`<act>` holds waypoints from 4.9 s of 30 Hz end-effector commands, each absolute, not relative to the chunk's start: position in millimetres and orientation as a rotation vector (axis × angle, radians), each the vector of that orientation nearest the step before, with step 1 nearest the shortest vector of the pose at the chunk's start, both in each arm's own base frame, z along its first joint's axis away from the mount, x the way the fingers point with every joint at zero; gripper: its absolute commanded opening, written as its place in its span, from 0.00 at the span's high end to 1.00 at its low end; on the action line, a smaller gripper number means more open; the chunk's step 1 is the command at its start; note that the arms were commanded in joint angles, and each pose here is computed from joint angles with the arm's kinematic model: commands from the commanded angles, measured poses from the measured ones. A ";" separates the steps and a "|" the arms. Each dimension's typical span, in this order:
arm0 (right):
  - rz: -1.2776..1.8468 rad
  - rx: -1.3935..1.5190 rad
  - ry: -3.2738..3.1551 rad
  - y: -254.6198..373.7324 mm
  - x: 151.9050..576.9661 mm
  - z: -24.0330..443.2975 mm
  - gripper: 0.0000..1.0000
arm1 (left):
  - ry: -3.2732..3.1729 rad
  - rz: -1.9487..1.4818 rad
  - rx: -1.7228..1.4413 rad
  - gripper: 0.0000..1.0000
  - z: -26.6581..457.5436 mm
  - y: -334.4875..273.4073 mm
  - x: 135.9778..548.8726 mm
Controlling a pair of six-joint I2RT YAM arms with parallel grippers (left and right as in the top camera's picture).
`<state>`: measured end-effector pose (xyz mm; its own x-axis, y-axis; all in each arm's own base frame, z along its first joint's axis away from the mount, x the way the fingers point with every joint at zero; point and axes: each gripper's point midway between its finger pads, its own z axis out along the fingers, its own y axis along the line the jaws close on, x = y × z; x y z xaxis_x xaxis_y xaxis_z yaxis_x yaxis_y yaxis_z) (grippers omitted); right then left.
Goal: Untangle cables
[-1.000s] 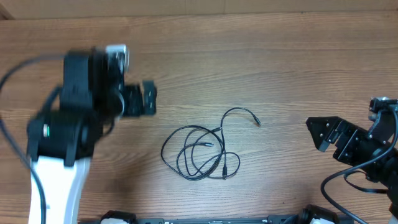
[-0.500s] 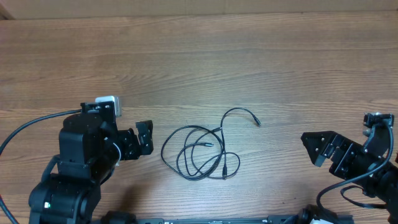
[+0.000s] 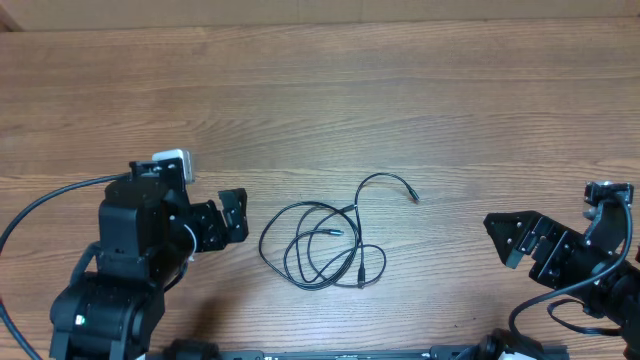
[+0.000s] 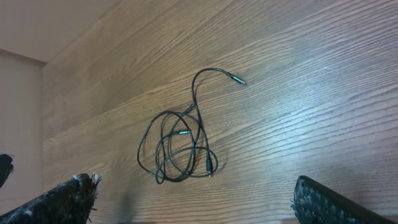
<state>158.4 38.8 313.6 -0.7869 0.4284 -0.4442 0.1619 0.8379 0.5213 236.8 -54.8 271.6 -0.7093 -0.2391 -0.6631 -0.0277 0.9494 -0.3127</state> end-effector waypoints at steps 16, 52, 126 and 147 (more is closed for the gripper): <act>0.625 0.401 2.432 40.4 158.4 319.6 0.00 | 2.426 -0.418 -0.184 0.01 254.7 -65.1 238.7; 0.589 0.301 2.266 33.0 190.5 347.8 0.00 | 2.638 -0.810 -0.220 0.01 231.4 -114.0 220.8; 0.634 1.258 2.629 17.9 156.8 186.8 0.00 | 2.950 -0.582 0.054 0.18 164.0 -202.5 191.9; 0.634 1.273 2.644 19.5 152.3 185.8 0.00 | 2.882 -0.124 0.864 0.30 88.5 -221.5 204.9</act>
<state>154.8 19.3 186.5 -0.6248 0.7782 0.0636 0.7190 0.5417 0.4355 196.5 -231.9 102.7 -0.9115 0.3838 -0.1478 0.4048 0.9005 -0.1587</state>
